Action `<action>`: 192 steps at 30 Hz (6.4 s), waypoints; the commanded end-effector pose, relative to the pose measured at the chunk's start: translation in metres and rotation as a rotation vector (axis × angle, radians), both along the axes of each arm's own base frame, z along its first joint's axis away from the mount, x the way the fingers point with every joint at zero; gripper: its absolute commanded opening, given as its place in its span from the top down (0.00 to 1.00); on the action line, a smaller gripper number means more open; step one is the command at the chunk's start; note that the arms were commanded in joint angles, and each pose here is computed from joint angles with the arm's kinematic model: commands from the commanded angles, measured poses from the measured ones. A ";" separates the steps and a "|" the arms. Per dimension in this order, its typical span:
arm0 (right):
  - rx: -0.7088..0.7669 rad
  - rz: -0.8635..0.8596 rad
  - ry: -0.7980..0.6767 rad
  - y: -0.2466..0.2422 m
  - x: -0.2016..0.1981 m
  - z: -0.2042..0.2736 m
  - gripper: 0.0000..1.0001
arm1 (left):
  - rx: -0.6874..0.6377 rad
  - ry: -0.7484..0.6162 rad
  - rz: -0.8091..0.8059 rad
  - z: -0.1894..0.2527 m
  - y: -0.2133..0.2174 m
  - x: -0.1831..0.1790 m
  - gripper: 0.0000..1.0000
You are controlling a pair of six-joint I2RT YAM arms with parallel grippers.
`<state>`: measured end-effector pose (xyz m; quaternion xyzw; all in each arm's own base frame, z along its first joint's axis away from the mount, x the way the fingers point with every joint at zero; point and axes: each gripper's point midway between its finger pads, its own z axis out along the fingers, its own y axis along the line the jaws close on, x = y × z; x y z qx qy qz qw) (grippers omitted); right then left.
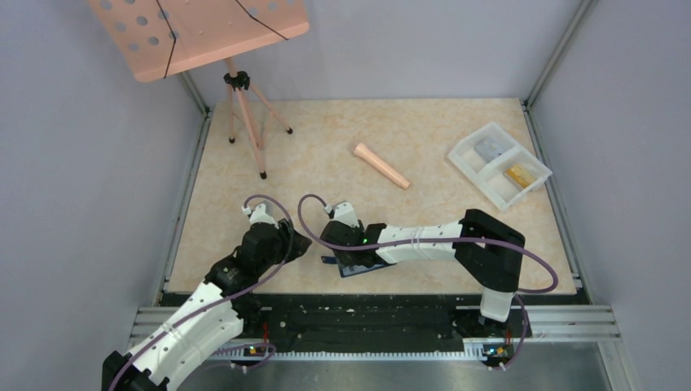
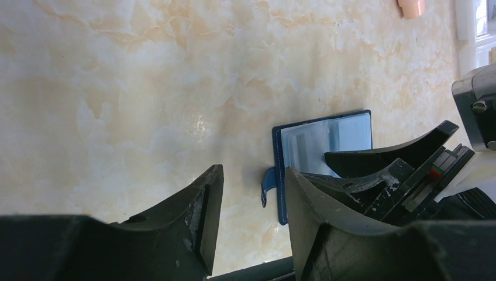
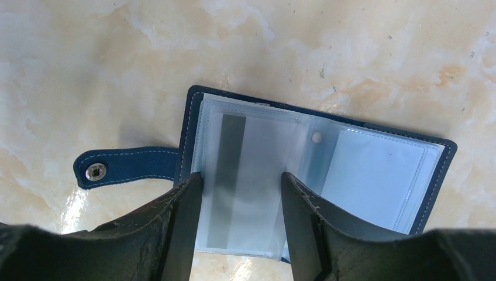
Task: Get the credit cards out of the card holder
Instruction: Remove the credit card from the card holder.
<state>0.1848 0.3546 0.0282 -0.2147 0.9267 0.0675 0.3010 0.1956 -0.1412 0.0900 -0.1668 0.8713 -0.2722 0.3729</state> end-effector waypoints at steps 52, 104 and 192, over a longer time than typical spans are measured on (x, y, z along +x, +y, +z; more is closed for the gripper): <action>-0.002 -0.136 -0.167 -0.071 0.004 0.069 0.47 | -0.045 0.026 -0.063 -0.004 -0.018 0.001 0.52; 0.141 -0.017 0.000 -0.006 0.001 0.021 0.36 | -0.165 0.159 -0.313 -0.035 -0.074 -0.010 0.50; 0.621 -0.085 0.165 -0.078 0.022 0.038 0.59 | -0.254 0.169 -0.448 -0.012 -0.138 0.021 0.60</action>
